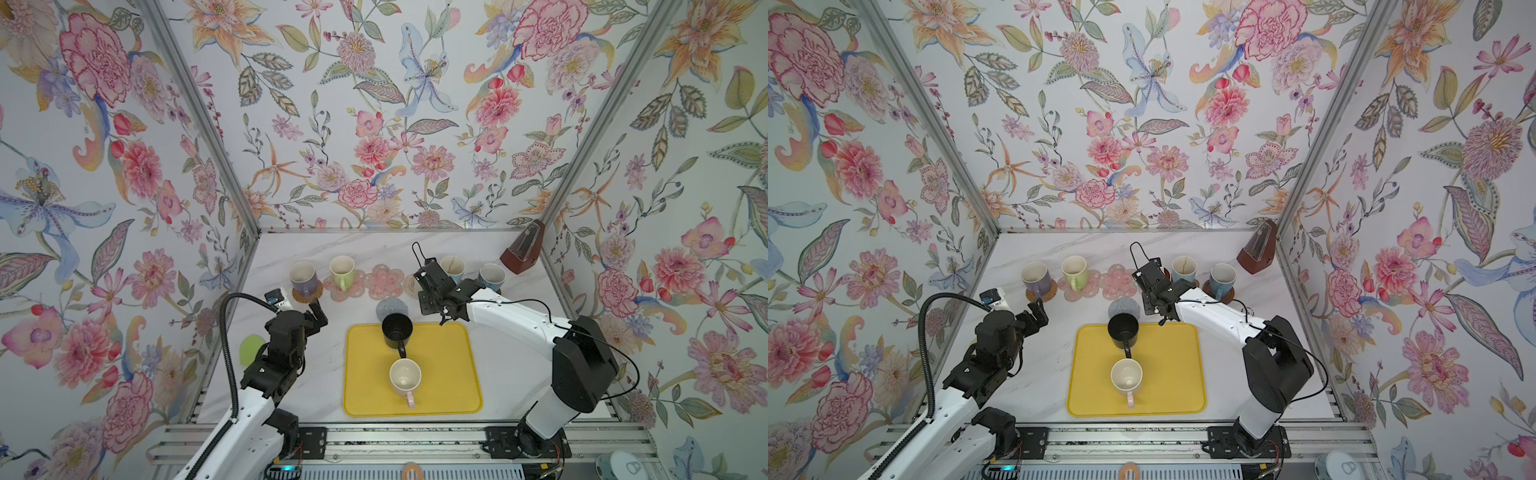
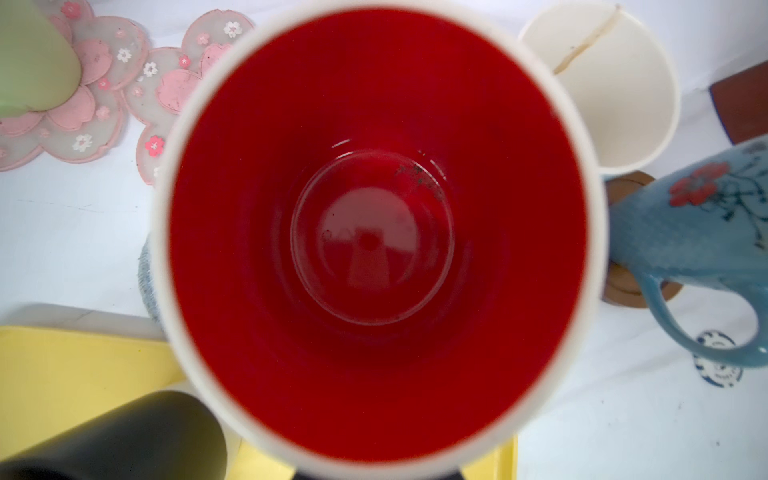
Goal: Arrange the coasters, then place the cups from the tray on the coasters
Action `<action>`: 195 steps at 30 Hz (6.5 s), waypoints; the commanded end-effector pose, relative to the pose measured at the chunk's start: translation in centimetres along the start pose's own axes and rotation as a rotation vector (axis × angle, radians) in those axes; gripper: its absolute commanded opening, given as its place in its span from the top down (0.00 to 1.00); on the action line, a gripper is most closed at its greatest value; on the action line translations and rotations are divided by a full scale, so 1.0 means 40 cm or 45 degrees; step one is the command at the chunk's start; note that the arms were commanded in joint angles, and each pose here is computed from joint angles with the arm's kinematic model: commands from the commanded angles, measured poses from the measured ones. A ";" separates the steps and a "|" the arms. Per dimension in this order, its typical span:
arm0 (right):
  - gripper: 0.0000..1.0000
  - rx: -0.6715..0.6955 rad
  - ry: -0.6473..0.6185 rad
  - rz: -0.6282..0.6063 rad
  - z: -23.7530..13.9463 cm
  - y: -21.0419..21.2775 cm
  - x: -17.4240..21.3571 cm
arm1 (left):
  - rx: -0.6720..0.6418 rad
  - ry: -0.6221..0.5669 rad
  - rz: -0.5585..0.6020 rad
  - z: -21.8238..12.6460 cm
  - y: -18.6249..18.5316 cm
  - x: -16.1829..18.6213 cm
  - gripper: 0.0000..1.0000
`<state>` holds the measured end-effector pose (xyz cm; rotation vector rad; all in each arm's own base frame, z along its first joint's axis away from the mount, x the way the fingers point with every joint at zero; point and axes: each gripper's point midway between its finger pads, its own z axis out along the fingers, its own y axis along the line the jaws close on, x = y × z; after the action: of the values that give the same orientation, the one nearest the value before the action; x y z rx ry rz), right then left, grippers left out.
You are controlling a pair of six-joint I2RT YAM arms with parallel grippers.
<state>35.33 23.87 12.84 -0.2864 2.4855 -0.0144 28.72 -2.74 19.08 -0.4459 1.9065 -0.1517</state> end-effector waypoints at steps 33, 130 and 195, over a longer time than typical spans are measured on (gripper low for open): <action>1.00 0.010 -0.028 -0.032 0.201 0.018 -0.135 | -0.033 0.044 -0.029 -0.021 0.034 0.029 0.01; 0.01 -0.116 -0.417 0.388 -0.171 -0.203 0.001 | 0.372 0.589 -0.030 -0.104 -0.259 0.214 0.09; 0.01 -0.107 -0.432 0.476 -0.180 -0.278 0.085 | 0.312 1.069 0.485 -0.120 -0.495 0.528 0.52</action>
<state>30.75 11.95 17.73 0.1276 2.1659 0.2603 21.62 -29.27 9.14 0.1765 2.7104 -0.3763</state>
